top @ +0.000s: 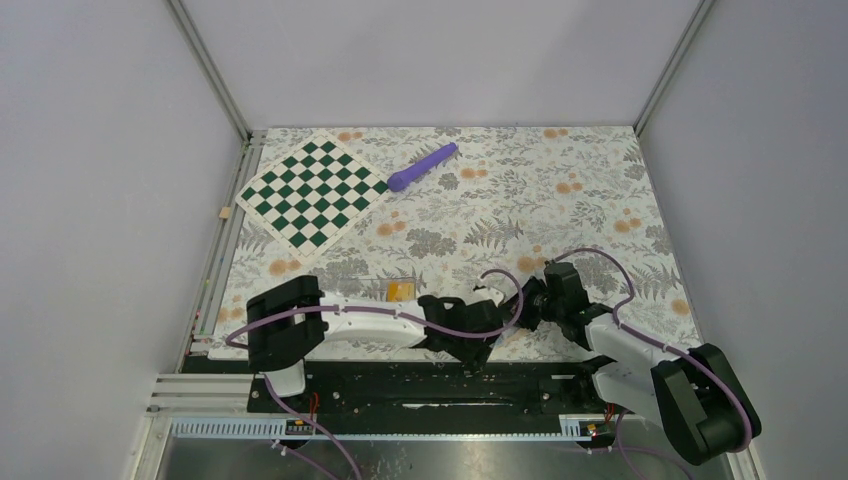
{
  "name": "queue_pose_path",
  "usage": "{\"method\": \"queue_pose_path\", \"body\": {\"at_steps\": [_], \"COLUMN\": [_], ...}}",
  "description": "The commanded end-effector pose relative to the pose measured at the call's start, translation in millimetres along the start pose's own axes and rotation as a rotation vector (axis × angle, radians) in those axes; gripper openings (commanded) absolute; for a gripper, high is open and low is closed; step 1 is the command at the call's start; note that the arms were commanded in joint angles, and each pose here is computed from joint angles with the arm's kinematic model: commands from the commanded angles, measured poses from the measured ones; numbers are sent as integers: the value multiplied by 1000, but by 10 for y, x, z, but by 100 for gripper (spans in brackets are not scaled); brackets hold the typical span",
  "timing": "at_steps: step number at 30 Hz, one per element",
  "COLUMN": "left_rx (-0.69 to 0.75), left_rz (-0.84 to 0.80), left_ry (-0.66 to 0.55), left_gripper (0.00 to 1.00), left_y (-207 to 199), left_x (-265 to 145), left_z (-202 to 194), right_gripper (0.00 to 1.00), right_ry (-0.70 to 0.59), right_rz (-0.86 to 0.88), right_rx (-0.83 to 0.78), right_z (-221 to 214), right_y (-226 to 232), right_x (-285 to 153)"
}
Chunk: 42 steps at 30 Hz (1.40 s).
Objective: Put the credit cards into the card holder
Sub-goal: Insert the credit card into the card holder.
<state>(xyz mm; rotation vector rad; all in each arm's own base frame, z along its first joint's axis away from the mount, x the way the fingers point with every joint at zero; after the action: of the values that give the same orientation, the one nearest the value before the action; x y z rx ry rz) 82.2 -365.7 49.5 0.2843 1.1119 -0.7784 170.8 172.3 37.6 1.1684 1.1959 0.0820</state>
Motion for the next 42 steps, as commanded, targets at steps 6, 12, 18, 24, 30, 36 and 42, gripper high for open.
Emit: {"method": "queue_pose_path", "body": {"at_steps": [6,12,18,24,30,36,42], "left_rx": [42,78,56,6,11,15,18], "left_rz": [165,281,320,266,238,228,163], "left_ry": [-70,-12,17,4,12,21,-62], "left_gripper": [66,59,49,26,14,12,38], "left_y": [157,342,527,666,682,700,588], "left_x": [41,220,289,255,266,260,22], "left_z": [64,-64,-198,-241,-235,-263,-50], "right_gripper": [0,0,0,0,0,0,0], "right_ry": [-80,-59,28,95,65,74,95], "right_rz": [-22,-39,-137,-241,-260,-220,-161], "right_rx": [46,18,-101,-267,-381,-433,-445], "right_z": [122,92,12,7,111,168,222], "right_y": [27,30,-45,-71,85,248,390], "right_x": [37,24,-26,-152,-267,-181,2]}}
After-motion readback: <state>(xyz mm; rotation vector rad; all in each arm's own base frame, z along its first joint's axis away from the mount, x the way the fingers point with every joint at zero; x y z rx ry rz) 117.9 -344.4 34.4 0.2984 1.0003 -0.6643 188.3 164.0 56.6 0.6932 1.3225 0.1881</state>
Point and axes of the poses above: each gripper's point midway between its finger pads, its own x axis out along the fingers, its own y axis along the line the jaws close on, z = x × y, the point moved 2 cm from there along -x, back along the fingers, and after that the axes turned 10 degrees about x, right-handed, at the moved point
